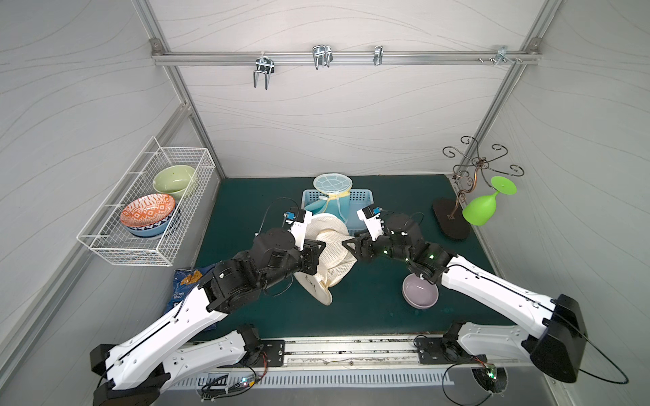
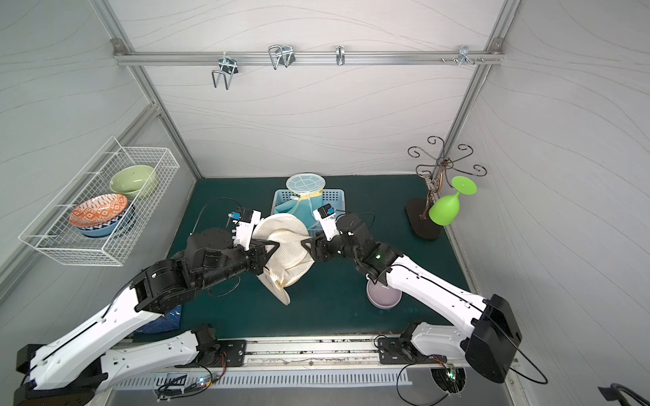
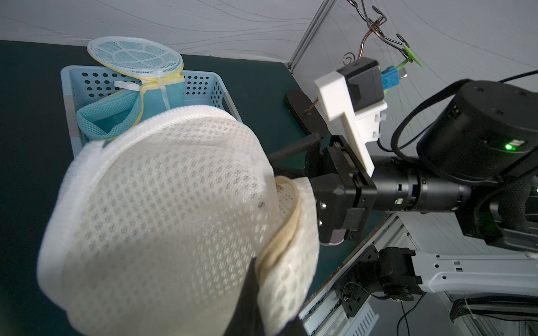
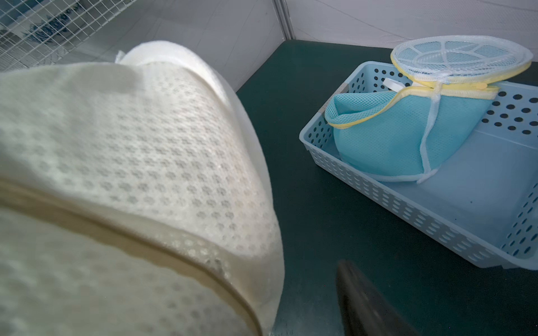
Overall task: Turn the laundry bag inside out
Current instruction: Turn over the laundry bag.
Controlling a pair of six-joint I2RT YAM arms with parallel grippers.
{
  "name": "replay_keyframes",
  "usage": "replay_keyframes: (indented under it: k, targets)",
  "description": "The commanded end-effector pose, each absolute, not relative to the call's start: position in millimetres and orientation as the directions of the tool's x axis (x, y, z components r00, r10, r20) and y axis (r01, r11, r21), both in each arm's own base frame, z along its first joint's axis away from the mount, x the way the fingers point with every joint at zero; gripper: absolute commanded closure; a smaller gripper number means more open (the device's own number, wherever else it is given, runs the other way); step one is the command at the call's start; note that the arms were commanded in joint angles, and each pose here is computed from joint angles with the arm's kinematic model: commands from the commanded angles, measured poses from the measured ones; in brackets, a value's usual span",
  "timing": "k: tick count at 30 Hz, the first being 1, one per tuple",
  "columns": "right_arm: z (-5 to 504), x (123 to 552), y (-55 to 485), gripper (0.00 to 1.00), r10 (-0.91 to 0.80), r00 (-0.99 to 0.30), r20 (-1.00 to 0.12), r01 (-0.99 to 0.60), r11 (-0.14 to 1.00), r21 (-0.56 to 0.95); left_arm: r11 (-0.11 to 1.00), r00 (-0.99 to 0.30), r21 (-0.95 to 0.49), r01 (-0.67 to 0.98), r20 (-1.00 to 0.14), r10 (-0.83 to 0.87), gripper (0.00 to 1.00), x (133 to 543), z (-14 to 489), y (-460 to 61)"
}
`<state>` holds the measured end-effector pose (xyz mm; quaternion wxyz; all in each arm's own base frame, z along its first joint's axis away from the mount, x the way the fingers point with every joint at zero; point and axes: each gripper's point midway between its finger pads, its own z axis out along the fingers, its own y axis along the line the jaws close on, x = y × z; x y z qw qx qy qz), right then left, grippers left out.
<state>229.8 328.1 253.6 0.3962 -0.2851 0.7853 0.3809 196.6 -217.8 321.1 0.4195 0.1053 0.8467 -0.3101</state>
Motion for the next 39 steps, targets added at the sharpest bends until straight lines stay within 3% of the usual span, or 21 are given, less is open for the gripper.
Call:
replay_keyframes:
  k: [1,4,6,10,16,20,22,26,31,36,39]
  targets:
    - [272,220,347,0.50,-0.108,-0.508,-0.855,-0.802,0.422,0.423,0.746,-0.593,-0.477,0.465,-0.793,-0.138,1.00,196,351,-221]
    - [269,219,351,0.77,-0.129,-0.517,-0.846,-0.805,0.409,0.429,0.750,-0.592,-0.476,0.460,-0.794,-0.141,1.00,196,351,-220]
    - [265,216,352,1.00,-0.171,-0.520,-0.837,-0.811,0.405,0.422,0.764,-0.586,-0.464,0.448,-0.798,-0.141,1.00,197,351,-215]
    - [264,187,348,1.00,-0.310,-0.477,-0.823,-0.869,0.304,0.390,0.868,-0.530,-0.338,0.364,-0.842,-0.105,1.00,209,356,-186]
    - [288,108,347,1.00,-0.383,-0.334,-0.861,-0.925,-0.044,0.378,0.955,-0.479,-0.150,0.255,-0.878,-0.010,1.00,237,363,-164]
    - [328,67,340,1.00,-0.280,-0.235,-0.931,-0.930,-0.213,0.299,0.932,-0.570,-0.286,0.221,-0.813,-0.115,1.00,256,338,-155]
    - [356,61,333,1.00,-0.178,-0.204,-0.963,-0.939,-0.243,0.244,0.920,-0.600,-0.325,0.219,-0.789,-0.136,1.00,260,320,-155]
    - [403,77,319,1.00,0.013,-0.236,-0.972,-0.935,-0.277,0.223,0.837,-0.650,-0.490,0.244,-0.723,-0.234,1.00,257,292,-172]
    - [433,108,316,1.00,0.117,-0.343,-0.932,-0.884,-0.376,0.278,0.570,-0.656,-0.737,0.362,-0.636,-0.406,1.00,249,300,-205]
    - [464,105,318,1.00,0.166,-0.402,-0.900,-0.802,-0.537,0.260,0.481,-0.709,-0.798,0.364,-0.572,-0.413,1.00,261,288,-225]
    - [467,98,323,1.00,0.137,-0.436,-0.890,-0.767,-0.573,0.287,0.404,-0.710,-0.818,0.410,-0.564,-0.421,1.00,267,298,-237]
